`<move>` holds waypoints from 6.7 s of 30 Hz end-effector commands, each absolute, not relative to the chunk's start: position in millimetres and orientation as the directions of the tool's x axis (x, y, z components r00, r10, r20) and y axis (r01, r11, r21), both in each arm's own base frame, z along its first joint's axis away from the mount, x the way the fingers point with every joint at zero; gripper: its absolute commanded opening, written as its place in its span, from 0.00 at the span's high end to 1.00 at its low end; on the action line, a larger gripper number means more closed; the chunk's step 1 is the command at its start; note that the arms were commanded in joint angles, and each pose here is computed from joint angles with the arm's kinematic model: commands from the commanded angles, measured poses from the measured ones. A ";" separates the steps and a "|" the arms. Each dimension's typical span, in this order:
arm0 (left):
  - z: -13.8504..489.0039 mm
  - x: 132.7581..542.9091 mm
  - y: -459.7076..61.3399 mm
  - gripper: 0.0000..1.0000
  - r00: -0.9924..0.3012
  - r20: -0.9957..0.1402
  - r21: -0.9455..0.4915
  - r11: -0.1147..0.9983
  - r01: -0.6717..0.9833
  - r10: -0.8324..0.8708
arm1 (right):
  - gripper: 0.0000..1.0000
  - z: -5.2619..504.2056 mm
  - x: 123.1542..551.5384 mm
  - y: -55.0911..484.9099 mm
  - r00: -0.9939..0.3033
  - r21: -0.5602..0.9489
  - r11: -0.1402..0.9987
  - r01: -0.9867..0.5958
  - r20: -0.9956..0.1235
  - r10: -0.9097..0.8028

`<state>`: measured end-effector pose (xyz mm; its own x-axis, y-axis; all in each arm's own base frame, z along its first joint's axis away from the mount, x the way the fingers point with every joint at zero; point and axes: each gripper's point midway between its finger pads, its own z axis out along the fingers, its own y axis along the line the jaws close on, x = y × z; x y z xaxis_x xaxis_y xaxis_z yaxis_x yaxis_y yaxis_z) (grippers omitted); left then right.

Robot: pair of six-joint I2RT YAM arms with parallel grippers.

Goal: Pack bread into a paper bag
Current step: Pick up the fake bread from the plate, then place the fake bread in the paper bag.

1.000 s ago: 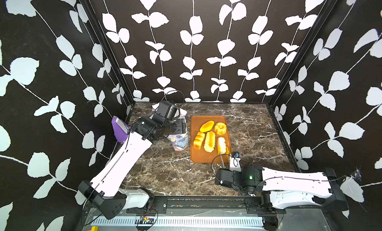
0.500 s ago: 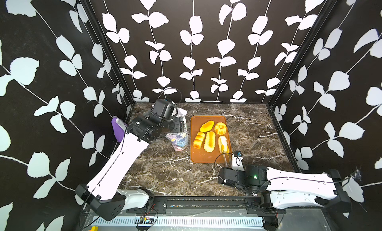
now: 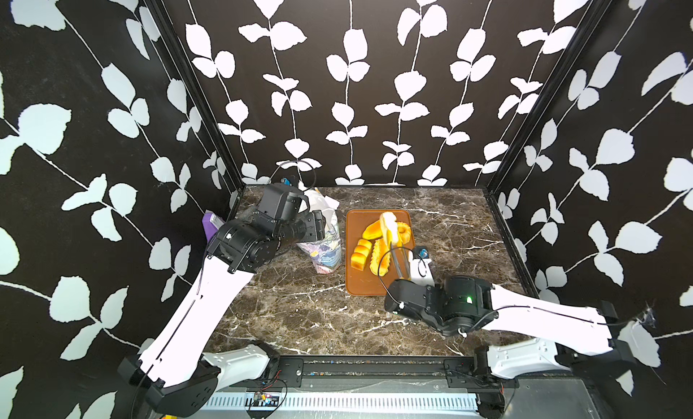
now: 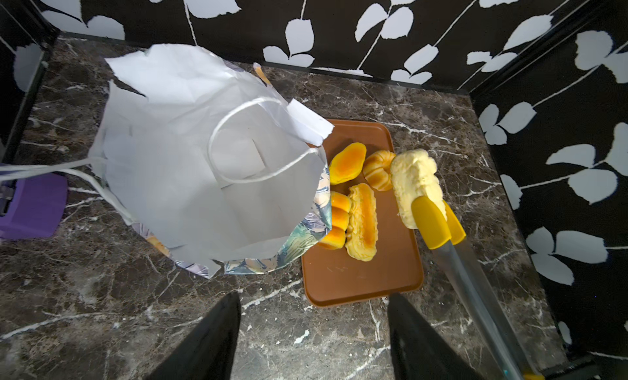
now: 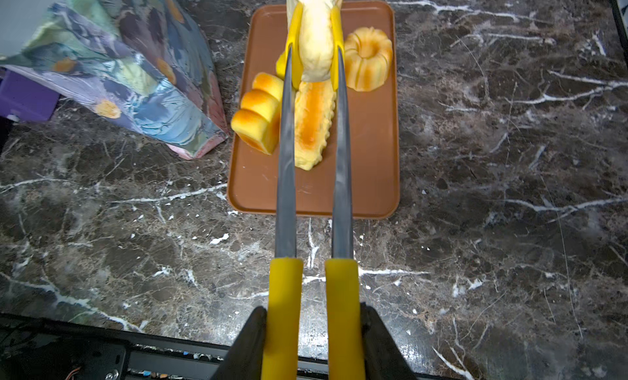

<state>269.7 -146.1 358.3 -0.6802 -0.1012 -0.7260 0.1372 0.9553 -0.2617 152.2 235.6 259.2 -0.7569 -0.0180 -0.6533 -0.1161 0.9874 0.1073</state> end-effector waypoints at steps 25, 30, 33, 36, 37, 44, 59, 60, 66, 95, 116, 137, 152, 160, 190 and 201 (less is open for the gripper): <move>289.2 266.8 -91.6 0.22 -0.689 -0.671 -0.212 0.961 -0.177 -0.275 | 1.00 367.8 115.6 311.9 -0.589 -0.077 0.906 -0.415 -0.737 -0.333; 282.5 267.8 -79.7 0.22 -0.667 -0.685 -0.191 0.955 -0.226 -0.295 | 1.00 365.1 114.1 322.0 -0.587 -0.082 0.903 -0.422 -0.734 -0.341; 277.5 269.1 -73.0 0.21 -0.654 -0.692 -0.180 0.951 -0.250 -0.304 | 1.00 367.2 114.0 328.9 -0.581 -0.053 0.900 -0.433 -0.747 -0.324; 271.1 271.9 -68.9 0.21 -0.648 -0.694 -0.175 0.947 -0.269 -0.312 | 1.00 369.9 114.0 332.4 -0.579 -0.029 0.899 -0.437 -0.755 -0.306; 270.0 273.2 -67.5 0.21 -0.645 -0.697 -0.173 0.946 -0.274 -0.314 | 1.00 370.2 113.3 333.5 -0.582 -0.021 0.898 -0.439 -0.755 -0.302; 263.2 292.2 -66.3 0.21 -0.620 -0.712 -0.178 0.939 -0.295 -0.330 | 1.00 369.3 110.4 339.1 -0.588 -0.006 0.893 -0.450 -0.751 -0.301; 244.9 327.9 -69.0 0.57 -0.616 -0.706 -0.184 0.931 -0.316 -0.349 | 1.00 369.5 105.3 351.1 -0.590 0.006 0.883 -0.469 -0.746 -0.309; 244.8 329.1 -68.8 0.62 -0.613 -0.707 -0.187 0.930 -0.317 -0.351 | 1.00 369.5 104.4 351.5 -0.591 0.007 0.882 -0.472 -0.744 -0.310; 239.7 335.9 -71.0 0.83 -0.626 -0.703 -0.174 0.935 -0.310 -0.338 | 1.00 366.6 100.9 358.5 -0.596 0.010 0.874 -0.486 -0.735 -0.323; 238.2 318.4 -77.3 1.00 -0.659 -0.674 -0.217 0.942 -0.255 -0.333 | 1.00 314.1 183.5 360.2 -0.656 -0.010 0.915 -0.403 -0.693 -0.297; 229.8 322.6 -79.6 1.00 -0.685 -0.663 -0.186 0.952 -0.242 -0.303 | 1.00 335.3 202.3 424.2 -0.619 0.069 0.852 -0.518 -0.718 -0.318; 218.8 322.8 -82.8 1.00 -0.709 -0.643 -0.174 0.957 -0.231 -0.288 | 1.00 358.5 214.0 432.7 -0.588 0.094 0.842 -0.531 -0.756 -0.287; 223.2 321.7 -81.9 1.00 -0.708 -0.649 -0.169 0.960 -0.224 -0.279 | 1.00 297.3 227.1 436.2 -0.656 0.056 0.864 -0.500 -0.676 -0.335; 218.8 321.7 -81.6 1.00 -0.716 -0.642 -0.161 0.961 -0.226 -0.276 | 0.85 302.5 229.2 433.5 -0.649 0.056 0.868 -0.494 -0.688 -0.325; 211.5 322.1 -82.0 1.00 -0.730 -0.630 -0.146 0.963 -0.225 -0.266 | 0.52 303.6 230.0 432.6 -0.649 0.058 0.870 -0.489 -0.691 -0.318; 212.2 322.6 -82.5 1.00 -0.729 -0.631 -0.147 0.963 -0.224 -0.266 | 0.50 304.7 229.7 433.3 -0.646 0.060 0.868 -0.493 -0.693 -0.320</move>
<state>327.4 -83.8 221.1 -0.7059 -0.2795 -0.6509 -0.2267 0.9597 -0.1662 222.4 433.7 288.0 -0.6706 -0.3686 -0.6438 -0.5100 0.8593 0.0393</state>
